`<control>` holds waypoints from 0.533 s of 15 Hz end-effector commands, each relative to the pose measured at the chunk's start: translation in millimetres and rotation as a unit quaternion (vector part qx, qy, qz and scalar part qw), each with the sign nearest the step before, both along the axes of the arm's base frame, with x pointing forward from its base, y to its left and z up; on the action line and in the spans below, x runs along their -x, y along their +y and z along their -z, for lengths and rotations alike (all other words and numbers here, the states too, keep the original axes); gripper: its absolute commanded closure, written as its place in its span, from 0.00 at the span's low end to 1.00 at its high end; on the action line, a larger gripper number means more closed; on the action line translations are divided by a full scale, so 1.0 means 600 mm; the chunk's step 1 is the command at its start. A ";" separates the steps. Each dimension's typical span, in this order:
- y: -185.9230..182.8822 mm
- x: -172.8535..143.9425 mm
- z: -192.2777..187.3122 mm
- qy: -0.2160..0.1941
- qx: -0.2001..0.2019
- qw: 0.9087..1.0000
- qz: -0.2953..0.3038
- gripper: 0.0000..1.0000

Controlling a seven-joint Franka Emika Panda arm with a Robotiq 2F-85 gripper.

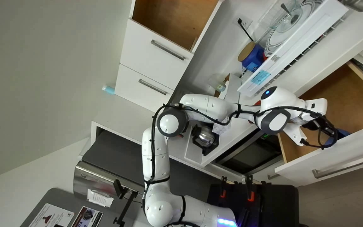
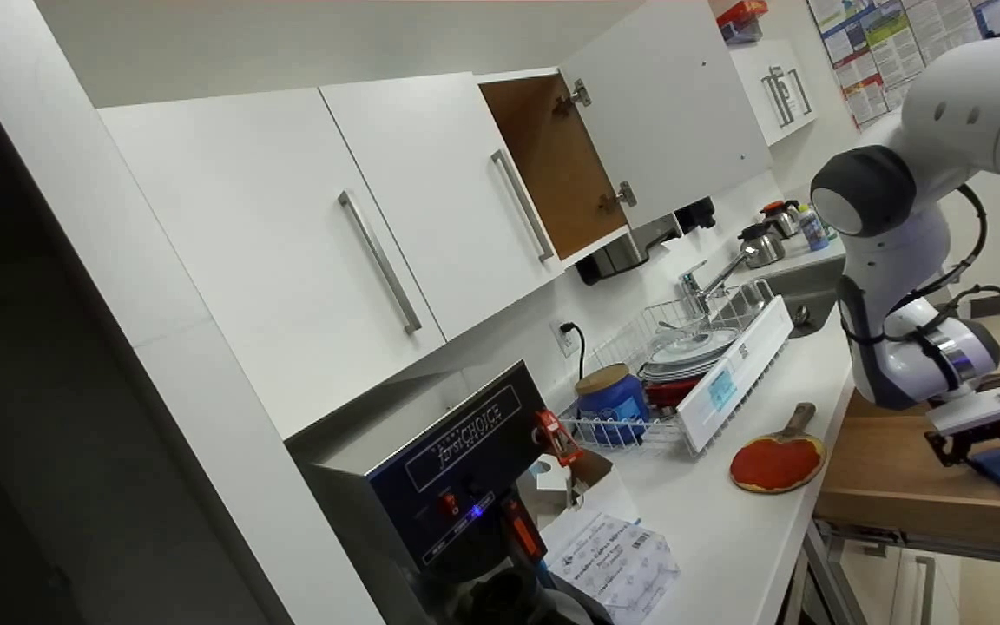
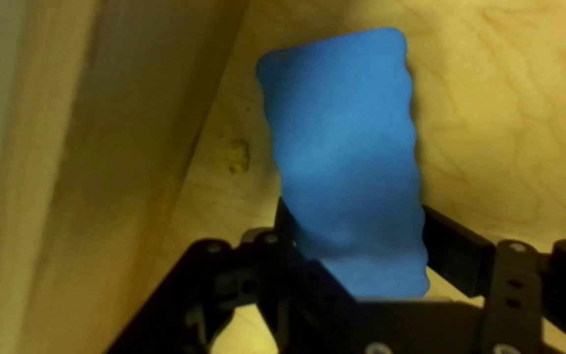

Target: Remove the blue object from the drawer.

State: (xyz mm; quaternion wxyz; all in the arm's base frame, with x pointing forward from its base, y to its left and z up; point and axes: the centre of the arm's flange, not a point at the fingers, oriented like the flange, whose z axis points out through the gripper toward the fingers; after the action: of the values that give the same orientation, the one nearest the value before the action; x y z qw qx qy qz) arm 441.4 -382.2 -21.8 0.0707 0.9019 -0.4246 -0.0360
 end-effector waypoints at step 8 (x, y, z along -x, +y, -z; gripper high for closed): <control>0.010 0.072 -0.136 -0.031 0.021 0.998 0.052 0.65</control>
State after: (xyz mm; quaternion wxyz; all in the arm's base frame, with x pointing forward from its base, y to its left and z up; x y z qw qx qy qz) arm 421.5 -391.8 11.6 0.0843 0.8807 -0.4654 -0.0260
